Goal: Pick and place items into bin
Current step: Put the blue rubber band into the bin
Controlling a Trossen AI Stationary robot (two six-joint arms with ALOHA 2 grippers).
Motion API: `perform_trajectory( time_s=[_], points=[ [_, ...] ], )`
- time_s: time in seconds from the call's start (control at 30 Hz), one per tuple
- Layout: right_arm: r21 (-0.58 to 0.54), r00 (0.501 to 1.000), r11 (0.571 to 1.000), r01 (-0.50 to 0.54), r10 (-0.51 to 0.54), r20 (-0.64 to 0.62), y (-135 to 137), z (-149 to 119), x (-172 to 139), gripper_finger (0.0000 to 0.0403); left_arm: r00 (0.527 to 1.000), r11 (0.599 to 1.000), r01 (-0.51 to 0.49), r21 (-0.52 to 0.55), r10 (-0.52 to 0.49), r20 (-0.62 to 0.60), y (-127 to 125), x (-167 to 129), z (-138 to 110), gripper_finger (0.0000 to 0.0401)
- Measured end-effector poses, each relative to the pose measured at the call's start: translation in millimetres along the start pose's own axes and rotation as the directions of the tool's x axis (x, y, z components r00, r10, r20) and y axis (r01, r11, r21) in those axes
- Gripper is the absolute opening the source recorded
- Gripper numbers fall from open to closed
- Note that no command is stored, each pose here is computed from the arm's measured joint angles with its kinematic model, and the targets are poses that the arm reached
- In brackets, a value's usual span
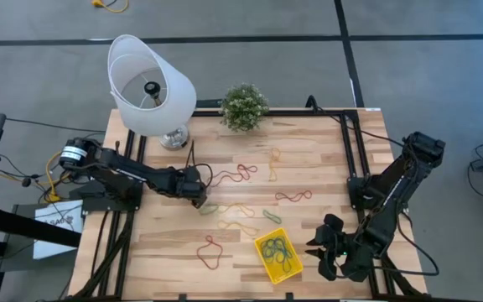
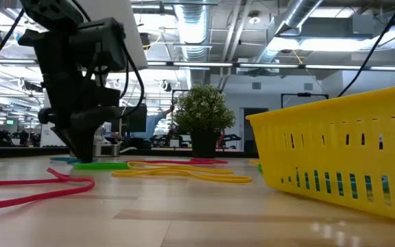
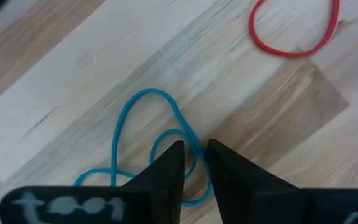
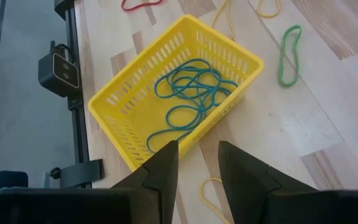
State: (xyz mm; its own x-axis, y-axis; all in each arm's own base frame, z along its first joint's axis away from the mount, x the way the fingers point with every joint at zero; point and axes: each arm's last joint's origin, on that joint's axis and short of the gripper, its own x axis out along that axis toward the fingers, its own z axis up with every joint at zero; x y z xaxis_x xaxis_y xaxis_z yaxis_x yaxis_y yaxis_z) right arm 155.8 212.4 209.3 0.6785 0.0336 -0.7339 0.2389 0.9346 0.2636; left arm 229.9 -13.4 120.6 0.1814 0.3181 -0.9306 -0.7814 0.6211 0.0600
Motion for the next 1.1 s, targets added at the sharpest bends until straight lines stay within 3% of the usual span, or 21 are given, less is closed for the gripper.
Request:
perform_trajectory(
  time_s=[0.13, 0.33, 0.47, 0.63, 0.7, 0.8, 0.9, 1.0, 1.1],
  points=[
    [0.0, 1.0, 1.0, 0.0, 0.0, 0.0, 0, 0, 0, 0.0109, 1.0, 1.0, -0.009, -0.025, 0.01, 0.01, 1, 1, -1, 0.0059],
    [0.0, 1.0, 1.0, 0.0, 0.0, 0.0, 0, 0, 0, 0.0109, 1.0, 1.0, -0.011, -0.024, 0.012, 0.028, 0, 1, -1, 0.0007],
    [0.0, 1.0, 1.0, 0.0, 0.0, 0.0, 0, 0, 0, 0.0109, 0.998, 0.999, 0.017, 0.044, -0.019, 0.055, -14, -7, 1, 0.0002],
    [0.0, 1.0, 1.0, 0.0, 0.0, 0.0, 0, 0, 0, 0.0109, 0.953, 0.966, 0.238, 0.105, -0.253, 0.166, -58, -52, 13, 0.0],
    [0.0, 1.0, 1.0, 0.0, 0.0, 0.0, 0, 0, 0, 0.0109, 0.875, 0.919, 0.353, 0.177, -0.391, 0.286, -83, -79, 19, 0.0],
    [0.017, 1.0, 1.0, 0.002, -0.002, 0.005, 0, 0, 0, 0.0109, 0.644, 0.776, 0.542, 0.323, -0.63, 0.433, -122, -137, 20, 0.0],
    [0.081, 1.0, 0.997, 0.006, -0.008, 0.02, 0, 1, 0, 0.0109, 0.443, 0.642, 0.632, 0.433, -0.758, 0.478, -152, -176, 9, 0.0],
    [0.152, 1.0, 0.988, 0.005, -0.008, 0.02, 0, 1, 0, 0.0109, 0.332, 0.581, 0.634, 0.511, -0.801, 0.499, -181, -198, -7, 0.0],
    [0.171, 1.0, 0.985, 0.004, -0.007, 0.018, 0, 1, 0, 0.0109, 0.331, 0.587, 0.581, 0.564, -0.804, 0.495, -213, -199, -20, 0.0]
  ],
)
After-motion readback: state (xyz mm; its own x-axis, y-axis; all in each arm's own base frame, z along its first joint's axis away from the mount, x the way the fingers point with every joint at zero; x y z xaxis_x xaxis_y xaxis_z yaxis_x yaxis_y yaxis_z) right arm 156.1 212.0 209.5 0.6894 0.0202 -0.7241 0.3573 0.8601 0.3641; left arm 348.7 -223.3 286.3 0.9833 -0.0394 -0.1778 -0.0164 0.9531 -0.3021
